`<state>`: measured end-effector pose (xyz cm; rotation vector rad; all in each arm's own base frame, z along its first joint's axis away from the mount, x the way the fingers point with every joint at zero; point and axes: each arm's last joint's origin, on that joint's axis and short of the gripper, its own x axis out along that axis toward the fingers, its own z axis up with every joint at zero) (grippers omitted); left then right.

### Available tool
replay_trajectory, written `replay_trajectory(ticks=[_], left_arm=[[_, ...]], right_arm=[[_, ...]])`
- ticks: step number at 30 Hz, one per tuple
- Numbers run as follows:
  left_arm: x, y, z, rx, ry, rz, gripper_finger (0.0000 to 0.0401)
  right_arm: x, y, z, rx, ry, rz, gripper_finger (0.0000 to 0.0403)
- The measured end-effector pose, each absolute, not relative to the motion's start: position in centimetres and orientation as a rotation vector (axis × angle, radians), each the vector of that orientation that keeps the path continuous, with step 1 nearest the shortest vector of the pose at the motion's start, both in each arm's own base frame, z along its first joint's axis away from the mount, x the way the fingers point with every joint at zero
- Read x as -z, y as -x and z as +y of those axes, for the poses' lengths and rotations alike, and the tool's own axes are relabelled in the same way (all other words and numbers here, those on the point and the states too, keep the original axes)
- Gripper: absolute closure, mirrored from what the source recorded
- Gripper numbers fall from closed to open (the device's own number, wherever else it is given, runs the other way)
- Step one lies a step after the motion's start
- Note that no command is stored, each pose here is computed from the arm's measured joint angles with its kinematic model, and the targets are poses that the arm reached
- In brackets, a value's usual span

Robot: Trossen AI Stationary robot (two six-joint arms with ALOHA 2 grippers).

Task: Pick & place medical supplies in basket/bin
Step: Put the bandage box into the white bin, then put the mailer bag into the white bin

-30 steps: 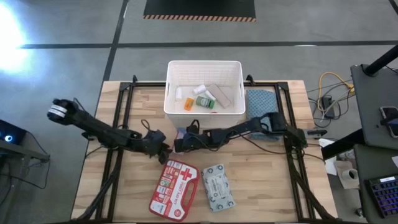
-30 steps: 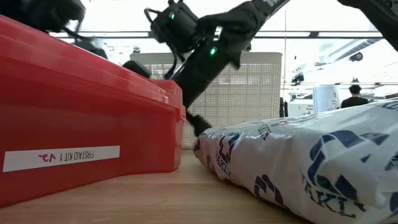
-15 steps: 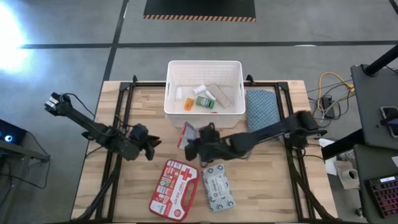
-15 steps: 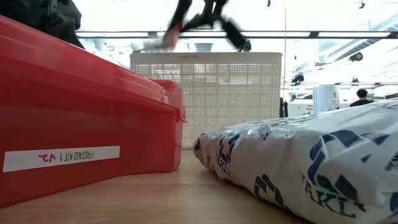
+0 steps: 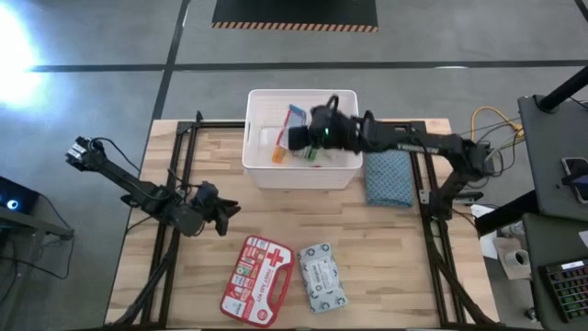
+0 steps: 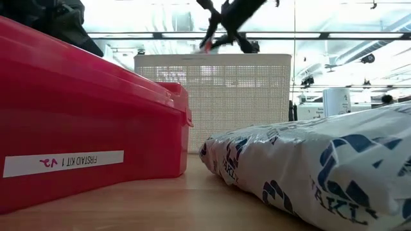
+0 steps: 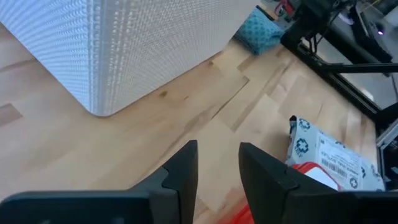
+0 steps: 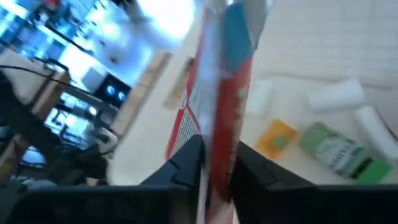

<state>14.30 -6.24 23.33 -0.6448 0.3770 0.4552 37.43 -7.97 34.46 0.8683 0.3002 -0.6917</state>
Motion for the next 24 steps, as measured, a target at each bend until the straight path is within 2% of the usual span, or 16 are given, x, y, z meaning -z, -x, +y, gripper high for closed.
replay_trajectory(ticks=[5,9,12,18,24], left_arm=[[-23.4,-14.3,-6.2,-0.468,0.712,0.364,0.0285],[-23.3,-14.3,-6.2,-0.467,0.725,0.366,0.0272],[-23.3,-14.3,-6.3,-0.463,0.726,0.370,0.0270],[-23.3,-14.3,-6.3,-0.461,0.726,0.371,0.0269],[-23.2,-14.3,-6.4,-0.414,0.744,0.421,0.0269]], right_arm=[[-33.4,-36.7,-12.1,0.700,-0.923,0.368,0.0261],[-33.7,-36.3,-13.0,0.727,-0.886,0.348,0.0195],[-34.8,-36.2,-12.5,0.713,-0.817,0.330,0.0160],[-35.8,-36.6,-7.3,0.551,-0.635,0.411,0.0128],[-33.9,-36.2,-1.1,0.340,-0.745,0.723,0.0136]])
